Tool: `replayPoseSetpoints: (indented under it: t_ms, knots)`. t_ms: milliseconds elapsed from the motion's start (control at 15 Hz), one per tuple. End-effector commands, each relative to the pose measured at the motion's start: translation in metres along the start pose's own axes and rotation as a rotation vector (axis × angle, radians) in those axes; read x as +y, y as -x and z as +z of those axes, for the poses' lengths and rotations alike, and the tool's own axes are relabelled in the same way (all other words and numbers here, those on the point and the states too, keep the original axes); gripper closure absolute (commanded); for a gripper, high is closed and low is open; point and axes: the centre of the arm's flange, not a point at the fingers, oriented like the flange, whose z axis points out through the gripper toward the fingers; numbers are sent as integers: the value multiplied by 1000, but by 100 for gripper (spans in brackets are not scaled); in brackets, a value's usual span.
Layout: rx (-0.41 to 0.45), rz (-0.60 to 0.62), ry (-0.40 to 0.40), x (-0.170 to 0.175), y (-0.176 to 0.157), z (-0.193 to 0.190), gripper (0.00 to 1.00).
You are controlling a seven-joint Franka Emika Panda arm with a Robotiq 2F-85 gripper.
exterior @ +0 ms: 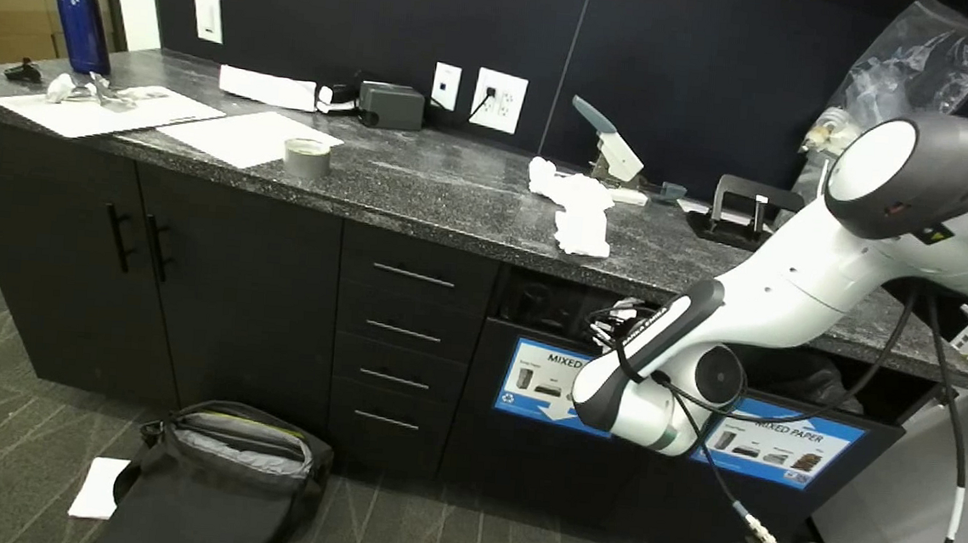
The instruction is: Put the papers in the bon to the left
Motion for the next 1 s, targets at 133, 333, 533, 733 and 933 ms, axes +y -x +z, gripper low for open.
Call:
replayPoseSetpoints:
  t_ms: [133,333,533,733,933]
  knots:
    - [141,1,20,0,24,39,87]
    - [168,-4,31,5,23,51,88]
    - [179,-2,47,7,17,59,88]
    - [202,-10,71,10,6,67,87]
    - [218,-25,94,11,0,72,86]
